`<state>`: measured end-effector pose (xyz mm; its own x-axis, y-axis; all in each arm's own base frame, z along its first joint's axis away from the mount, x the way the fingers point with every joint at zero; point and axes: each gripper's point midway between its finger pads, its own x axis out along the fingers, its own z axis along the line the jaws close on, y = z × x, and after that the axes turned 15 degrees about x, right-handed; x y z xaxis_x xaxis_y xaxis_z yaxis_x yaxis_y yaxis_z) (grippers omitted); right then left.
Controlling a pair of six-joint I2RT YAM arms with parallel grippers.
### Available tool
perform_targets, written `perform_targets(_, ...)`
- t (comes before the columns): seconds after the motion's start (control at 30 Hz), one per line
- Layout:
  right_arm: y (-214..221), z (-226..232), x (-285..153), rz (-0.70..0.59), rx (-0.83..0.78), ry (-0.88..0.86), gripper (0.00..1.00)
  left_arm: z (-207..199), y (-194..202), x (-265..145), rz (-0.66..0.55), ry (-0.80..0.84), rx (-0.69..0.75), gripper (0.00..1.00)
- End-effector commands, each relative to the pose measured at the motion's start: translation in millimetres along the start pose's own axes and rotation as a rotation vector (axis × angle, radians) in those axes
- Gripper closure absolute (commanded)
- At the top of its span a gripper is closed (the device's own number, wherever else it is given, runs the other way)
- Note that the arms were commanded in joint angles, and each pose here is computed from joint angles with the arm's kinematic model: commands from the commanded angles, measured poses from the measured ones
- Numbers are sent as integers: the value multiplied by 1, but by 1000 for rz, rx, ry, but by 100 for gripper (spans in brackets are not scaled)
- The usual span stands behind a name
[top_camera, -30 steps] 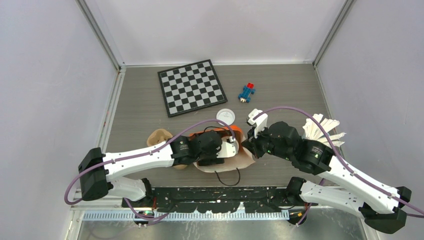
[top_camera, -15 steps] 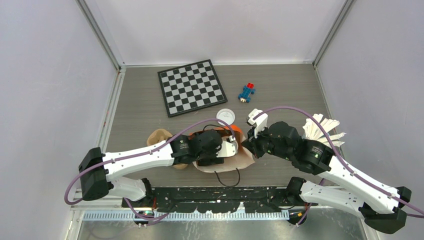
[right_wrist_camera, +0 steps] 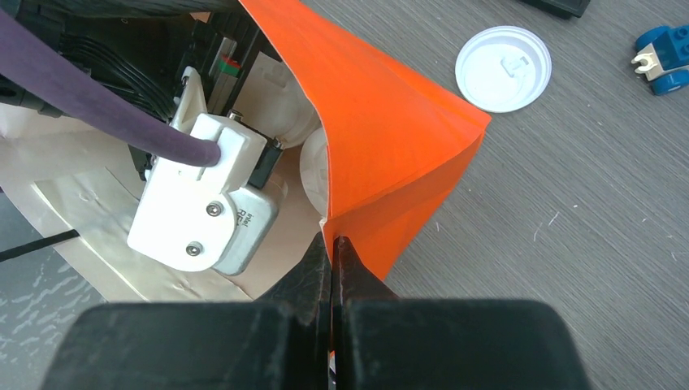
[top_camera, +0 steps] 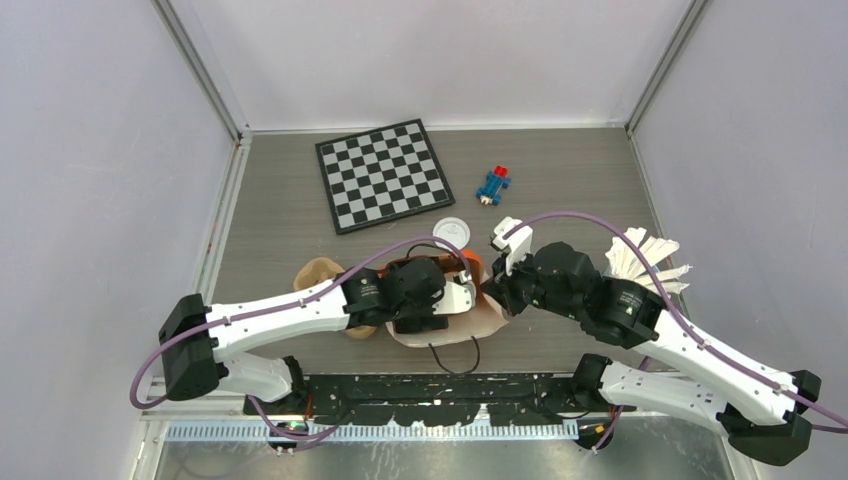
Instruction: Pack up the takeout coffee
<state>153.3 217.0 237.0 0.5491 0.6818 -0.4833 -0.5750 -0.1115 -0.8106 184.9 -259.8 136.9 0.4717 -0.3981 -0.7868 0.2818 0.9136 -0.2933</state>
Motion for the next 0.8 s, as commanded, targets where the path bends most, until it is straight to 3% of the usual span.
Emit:
perform_targets(0.0,-7,3,1,-15,-10,-3,100,2,-3,-6,-5,20,-8,13)
perform_targets(0.77,-11,-5,1,-38,77,63,100,10,-18,-24,-73,11,-87,11)
